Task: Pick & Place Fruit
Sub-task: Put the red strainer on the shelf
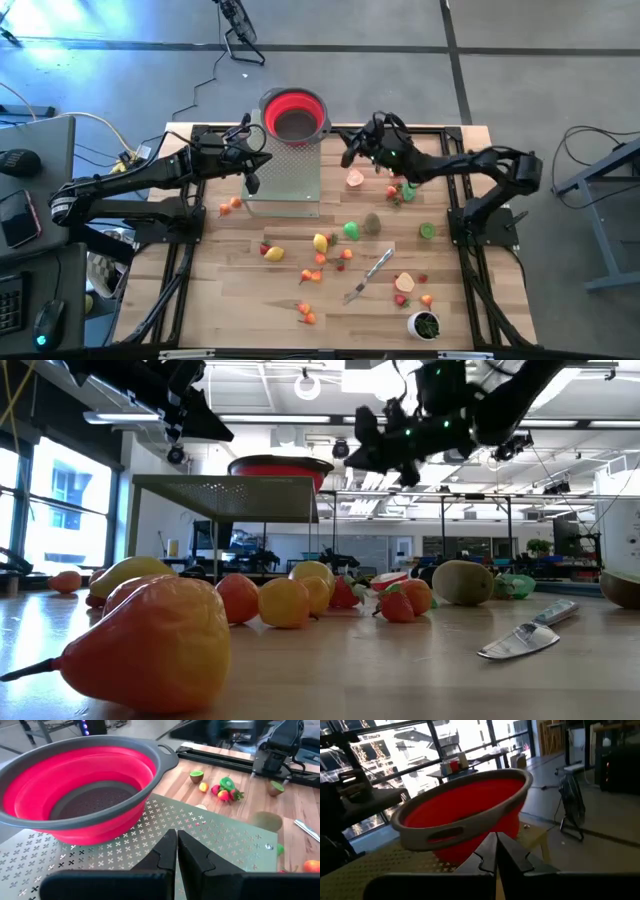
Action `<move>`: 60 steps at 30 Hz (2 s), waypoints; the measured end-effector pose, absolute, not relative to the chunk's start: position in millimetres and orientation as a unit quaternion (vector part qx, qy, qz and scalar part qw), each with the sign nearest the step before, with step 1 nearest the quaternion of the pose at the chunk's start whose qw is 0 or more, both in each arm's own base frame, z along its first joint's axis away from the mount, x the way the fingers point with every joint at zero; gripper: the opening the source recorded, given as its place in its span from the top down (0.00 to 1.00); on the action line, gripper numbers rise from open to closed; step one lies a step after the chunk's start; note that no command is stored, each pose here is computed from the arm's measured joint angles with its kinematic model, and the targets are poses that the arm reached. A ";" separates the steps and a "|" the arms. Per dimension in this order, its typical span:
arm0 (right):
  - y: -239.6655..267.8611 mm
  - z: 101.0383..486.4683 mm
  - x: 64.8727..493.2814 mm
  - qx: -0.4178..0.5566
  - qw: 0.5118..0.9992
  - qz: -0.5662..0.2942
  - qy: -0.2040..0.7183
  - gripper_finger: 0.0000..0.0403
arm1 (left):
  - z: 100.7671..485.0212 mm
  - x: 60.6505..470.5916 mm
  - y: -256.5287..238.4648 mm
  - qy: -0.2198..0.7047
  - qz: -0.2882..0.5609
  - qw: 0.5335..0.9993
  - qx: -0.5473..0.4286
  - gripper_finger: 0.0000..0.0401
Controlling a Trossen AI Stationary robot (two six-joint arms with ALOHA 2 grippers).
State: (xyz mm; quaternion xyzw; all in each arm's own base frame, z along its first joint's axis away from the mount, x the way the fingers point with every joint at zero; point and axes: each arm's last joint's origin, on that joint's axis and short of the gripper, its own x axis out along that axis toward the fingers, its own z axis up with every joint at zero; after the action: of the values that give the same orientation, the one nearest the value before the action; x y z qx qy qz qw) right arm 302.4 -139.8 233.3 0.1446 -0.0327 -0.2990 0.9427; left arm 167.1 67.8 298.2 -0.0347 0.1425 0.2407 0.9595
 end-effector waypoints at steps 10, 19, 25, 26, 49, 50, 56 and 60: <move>-185.0 221.0 318.5 0.208 0.938 -0.277 -0.029 1.00 | 298.1 167.1 67.9 0.143 0.241 0.959 -0.035 0.97; -214.2 222.8 331.8 0.224 0.921 -0.317 0.043 1.00 | 298.1 167.1 67.9 0.143 0.242 0.959 -0.035 0.97; -220.6 220.2 333.4 0.244 0.923 -0.293 0.055 1.00 | 298.2 167.1 67.9 0.142 0.243 0.959 -0.035 0.97; -220.9 219.8 333.1 0.245 0.922 -0.294 0.057 1.00 | 298.1 167.1 68.0 0.142 0.243 0.959 -0.035 0.97; -204.8 228.4 345.0 0.244 0.945 -0.218 0.029 1.00 | 298.2 167.1 67.9 0.142 0.243 0.959 -0.035 0.97; -203.9 229.4 345.6 0.243 0.947 -0.208 0.026 1.00 | 298.1 167.1 67.9 0.142 0.243 0.959 -0.035 0.97; -198.7 229.5 348.5 0.244 0.950 -0.195 0.029 1.00 | 298.1 167.1 67.9 0.142 0.242 0.959 -0.035 0.97; -193.1 225.2 353.8 0.245 0.953 -0.174 0.034 1.00 | 298.2 167.1 67.9 0.142 0.242 0.959 -0.035 0.97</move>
State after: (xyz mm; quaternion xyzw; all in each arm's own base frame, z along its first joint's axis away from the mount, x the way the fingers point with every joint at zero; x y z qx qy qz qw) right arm 353.8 -193.1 225.2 0.2454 0.0342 -0.1745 0.9530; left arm 167.1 67.9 298.2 -0.0348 0.1420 0.2421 0.9592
